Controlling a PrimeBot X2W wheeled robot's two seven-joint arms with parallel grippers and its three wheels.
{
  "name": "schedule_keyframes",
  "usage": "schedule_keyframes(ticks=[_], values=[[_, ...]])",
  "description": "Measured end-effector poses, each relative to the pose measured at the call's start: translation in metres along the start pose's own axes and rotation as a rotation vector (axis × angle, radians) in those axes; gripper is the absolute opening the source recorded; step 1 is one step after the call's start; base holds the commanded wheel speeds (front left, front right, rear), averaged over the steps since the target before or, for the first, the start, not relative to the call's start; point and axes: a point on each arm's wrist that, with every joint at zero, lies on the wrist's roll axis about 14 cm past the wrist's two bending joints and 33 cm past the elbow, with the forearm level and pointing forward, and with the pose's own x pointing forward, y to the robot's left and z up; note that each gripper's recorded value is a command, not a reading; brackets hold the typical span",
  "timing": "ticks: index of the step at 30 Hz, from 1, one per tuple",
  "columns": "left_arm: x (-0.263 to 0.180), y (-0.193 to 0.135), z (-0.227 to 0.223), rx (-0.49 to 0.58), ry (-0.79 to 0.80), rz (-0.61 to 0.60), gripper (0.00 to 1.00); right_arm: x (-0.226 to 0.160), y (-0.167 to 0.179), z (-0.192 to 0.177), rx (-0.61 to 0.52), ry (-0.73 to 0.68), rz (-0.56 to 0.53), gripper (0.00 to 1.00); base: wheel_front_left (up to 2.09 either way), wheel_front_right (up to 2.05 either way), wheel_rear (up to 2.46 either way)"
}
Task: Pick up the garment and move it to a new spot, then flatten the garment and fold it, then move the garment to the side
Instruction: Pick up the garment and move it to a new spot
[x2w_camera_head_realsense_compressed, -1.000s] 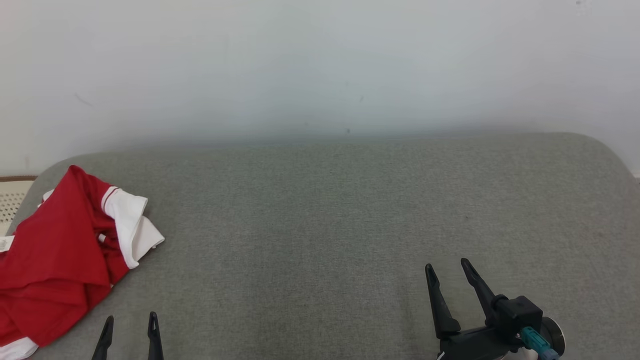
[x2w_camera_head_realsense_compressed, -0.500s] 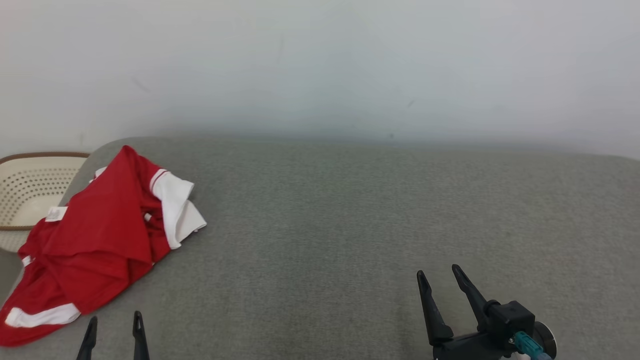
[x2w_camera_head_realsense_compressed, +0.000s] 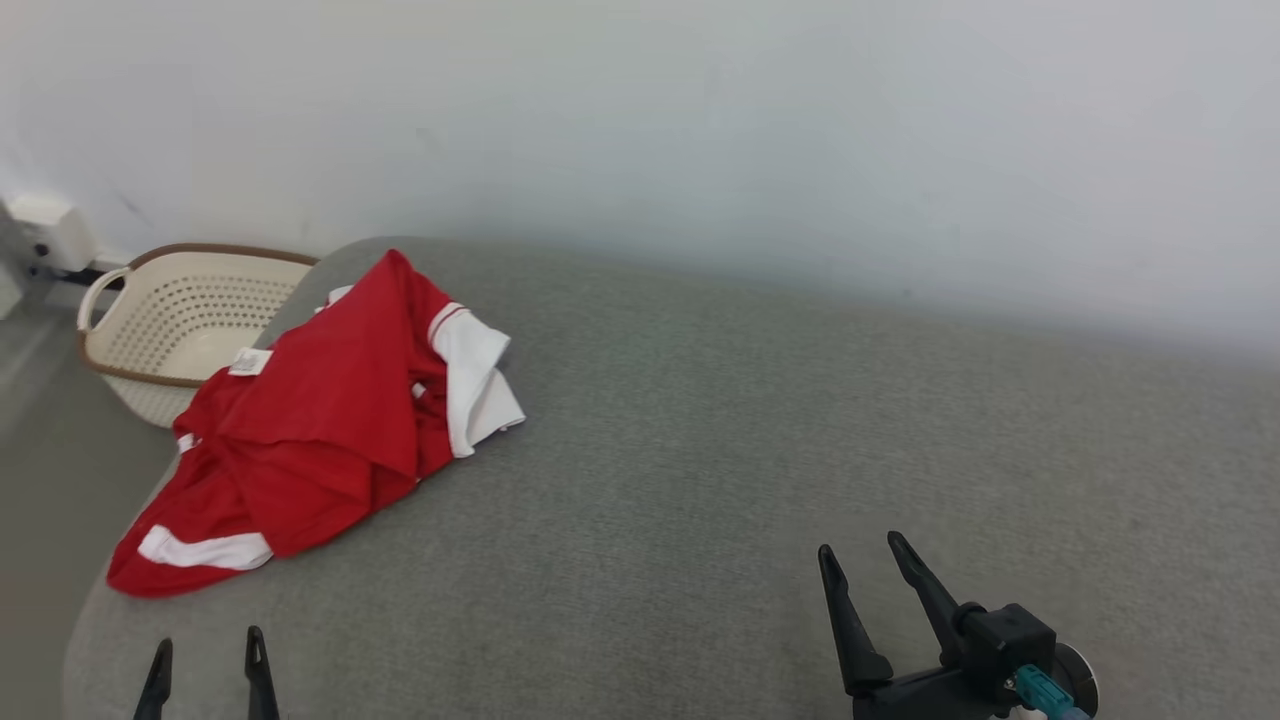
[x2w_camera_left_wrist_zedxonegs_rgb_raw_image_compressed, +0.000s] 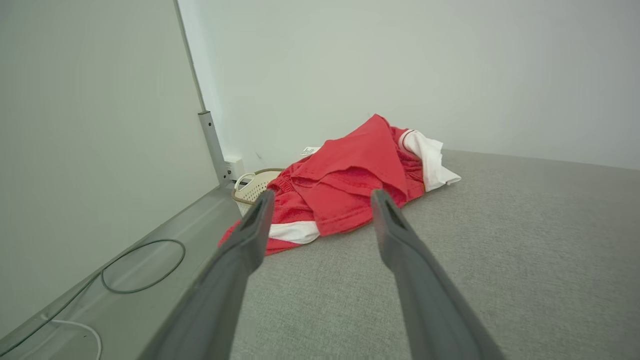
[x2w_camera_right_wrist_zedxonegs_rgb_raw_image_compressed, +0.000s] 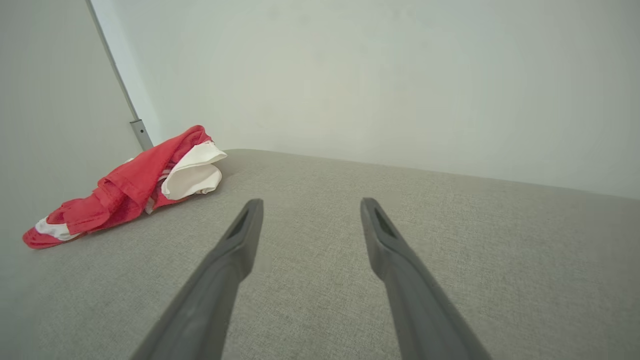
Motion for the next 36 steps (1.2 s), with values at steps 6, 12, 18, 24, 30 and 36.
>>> schedule_keyframes(ticks=[6,12,18,24,30,36], values=[[-0.012,0.024,0.001,0.012,0.003,0.067,1.00,0.011,0.022,0.000,0.011,-0.004,0.072,1.00,0.00,0.00,0.00],[-0.023,0.042,0.001,0.015,0.009,0.115,1.00,0.018,0.041,0.002,0.017,-0.008,0.131,1.00,0.00,0.00,0.00],[-0.025,0.046,0.001,0.011,0.007,0.129,1.00,0.020,0.047,0.002,0.023,-0.008,0.149,1.00,0.00,0.00,0.00],[-0.022,0.039,0.000,-0.014,0.010,0.111,1.00,0.018,0.046,0.000,0.027,-0.002,0.147,1.00,0.00,0.00,0.00],[-0.010,0.026,0.008,-0.042,-0.016,0.065,1.00,0.017,0.040,0.000,0.025,-0.003,0.131,1.00,0.00,0.00,0.00],[0.020,0.014,0.027,-0.049,-0.083,-0.008,1.00,0.016,0.033,0.000,0.025,-0.004,0.115,1.00,0.00,0.00,0.00]])
